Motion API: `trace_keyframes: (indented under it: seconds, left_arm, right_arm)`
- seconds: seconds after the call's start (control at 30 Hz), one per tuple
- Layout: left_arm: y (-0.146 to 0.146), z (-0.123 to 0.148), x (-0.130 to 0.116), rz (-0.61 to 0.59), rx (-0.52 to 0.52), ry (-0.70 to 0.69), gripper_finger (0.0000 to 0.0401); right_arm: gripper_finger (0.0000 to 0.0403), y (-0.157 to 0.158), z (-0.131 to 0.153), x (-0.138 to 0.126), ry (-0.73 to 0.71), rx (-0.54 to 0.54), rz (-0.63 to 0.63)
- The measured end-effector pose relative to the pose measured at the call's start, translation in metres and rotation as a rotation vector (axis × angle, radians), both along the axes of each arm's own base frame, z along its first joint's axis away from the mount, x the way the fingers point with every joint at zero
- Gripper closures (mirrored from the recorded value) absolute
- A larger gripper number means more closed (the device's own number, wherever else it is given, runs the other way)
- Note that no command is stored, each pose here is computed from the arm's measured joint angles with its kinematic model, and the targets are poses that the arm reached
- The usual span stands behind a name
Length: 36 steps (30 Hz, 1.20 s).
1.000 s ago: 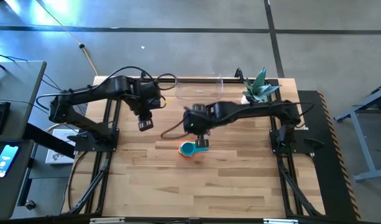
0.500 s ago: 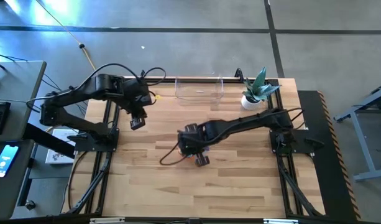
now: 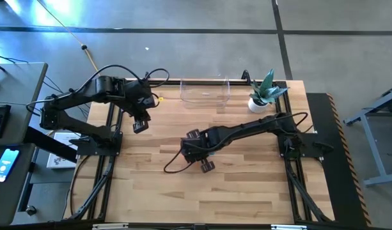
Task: Nest measuring cups in basket
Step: Stack the blue measuring cup on top of the blue measuring cup
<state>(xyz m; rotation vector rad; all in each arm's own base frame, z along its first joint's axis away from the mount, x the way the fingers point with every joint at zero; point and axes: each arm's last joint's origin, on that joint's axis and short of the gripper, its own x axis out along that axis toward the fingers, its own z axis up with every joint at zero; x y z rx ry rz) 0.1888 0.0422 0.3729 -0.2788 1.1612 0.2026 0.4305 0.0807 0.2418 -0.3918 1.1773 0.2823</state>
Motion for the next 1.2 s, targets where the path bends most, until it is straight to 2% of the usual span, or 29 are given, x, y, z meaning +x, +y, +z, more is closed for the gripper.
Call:
trace_keyframes:
  seconds: [0.37, 0.43, 0.97, 1.2]
  left_arm:
    - [0.0001, 0.0000, 0.0000, -0.001, 0.001, 0.000, 0.0362]
    - [0.0000, 0.0000, 0.0000, -0.001, 0.001, 0.000, 0.0362]
    - [0.0000, 0.0000, 0.0000, 0.000, 0.001, 0.000, 0.0362]
    - [0.0000, 0.0000, 0.0000, 0.000, 0.001, 0.000, 0.0362]
  right_arm:
    - [0.0390, -0.0059, -0.0005, -0.0001, 0.015, -0.016, 0.160]
    - [0.0389, -0.0063, -0.0005, -0.0001, 0.014, -0.035, 0.158]
    - [0.0388, -0.0061, -0.0005, -0.0001, 0.017, 0.013, 0.168]
    - [0.0352, -0.0058, -0.0005, -0.0001, 0.018, 0.024, 0.171]
